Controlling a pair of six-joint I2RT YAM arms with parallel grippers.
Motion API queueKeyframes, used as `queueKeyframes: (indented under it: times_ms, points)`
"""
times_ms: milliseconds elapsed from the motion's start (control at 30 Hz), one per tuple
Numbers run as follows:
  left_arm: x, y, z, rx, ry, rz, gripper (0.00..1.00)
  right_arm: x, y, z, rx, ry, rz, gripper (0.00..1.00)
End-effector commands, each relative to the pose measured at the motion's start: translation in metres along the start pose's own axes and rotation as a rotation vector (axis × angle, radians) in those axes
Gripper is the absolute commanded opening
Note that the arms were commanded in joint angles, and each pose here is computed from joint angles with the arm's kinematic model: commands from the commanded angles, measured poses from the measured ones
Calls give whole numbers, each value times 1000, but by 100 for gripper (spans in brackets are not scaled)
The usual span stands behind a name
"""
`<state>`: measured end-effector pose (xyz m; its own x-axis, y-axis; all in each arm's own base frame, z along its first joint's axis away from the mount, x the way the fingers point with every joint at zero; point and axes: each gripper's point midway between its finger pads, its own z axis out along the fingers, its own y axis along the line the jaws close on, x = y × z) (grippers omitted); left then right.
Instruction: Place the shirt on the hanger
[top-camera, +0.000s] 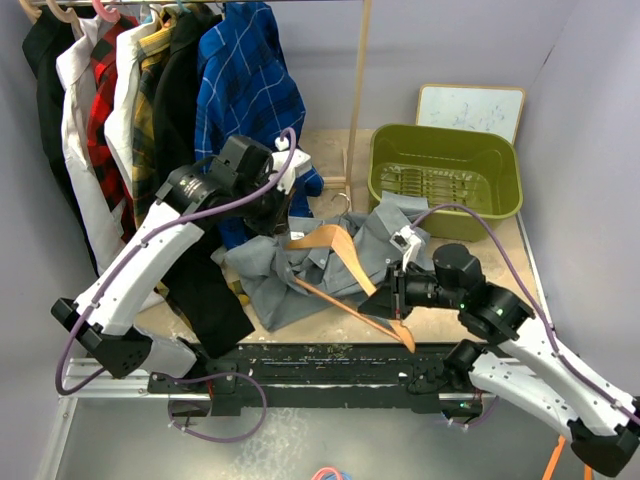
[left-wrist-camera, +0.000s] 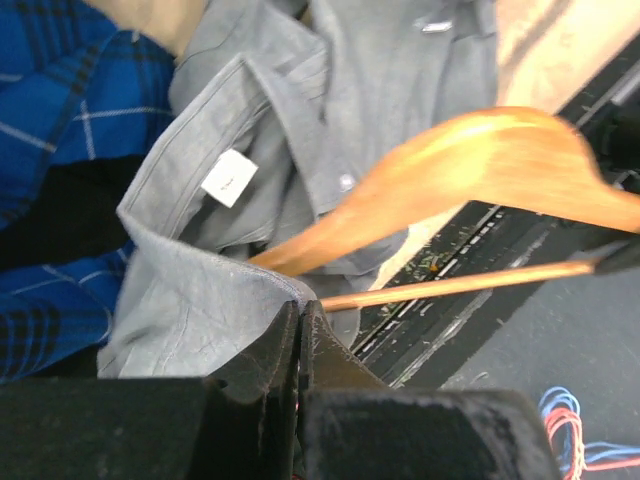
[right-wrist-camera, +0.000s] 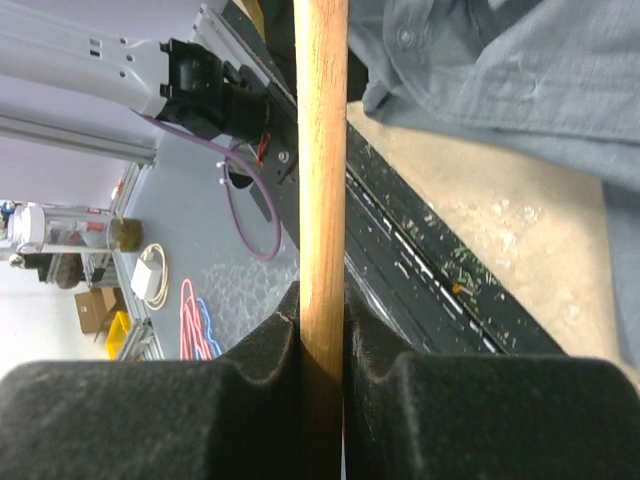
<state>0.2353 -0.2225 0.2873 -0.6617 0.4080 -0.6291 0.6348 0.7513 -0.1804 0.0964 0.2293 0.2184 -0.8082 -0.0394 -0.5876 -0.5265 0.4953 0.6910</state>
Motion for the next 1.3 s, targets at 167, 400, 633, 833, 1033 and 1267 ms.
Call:
queueKeyframes:
  times_ms: [167, 400, 633, 833, 1033, 1267]
  points:
    - [-43, -59, -34, 334, -140, 201, 0, -76, 28, 18, -102, -271, -181, 0]
    - [-81, -77, -65, 403, -313, 342, 0, -86, 6, 42, -76, -350, -138, 0]
    - [-73, -88, -55, 491, -272, 321, 0, -117, -14, 39, 10, -559, -112, 0]
    - [-74, -67, -33, 381, -263, 322, 0, -128, -18, 43, -8, -645, -121, 0]
    - [-96, -26, -16, 164, -313, 417, 55, -118, -31, 46, 18, -642, -181, 0]
    - [-121, 44, -32, 71, -463, 435, 99, -110, -41, 41, 36, -673, -303, 0]
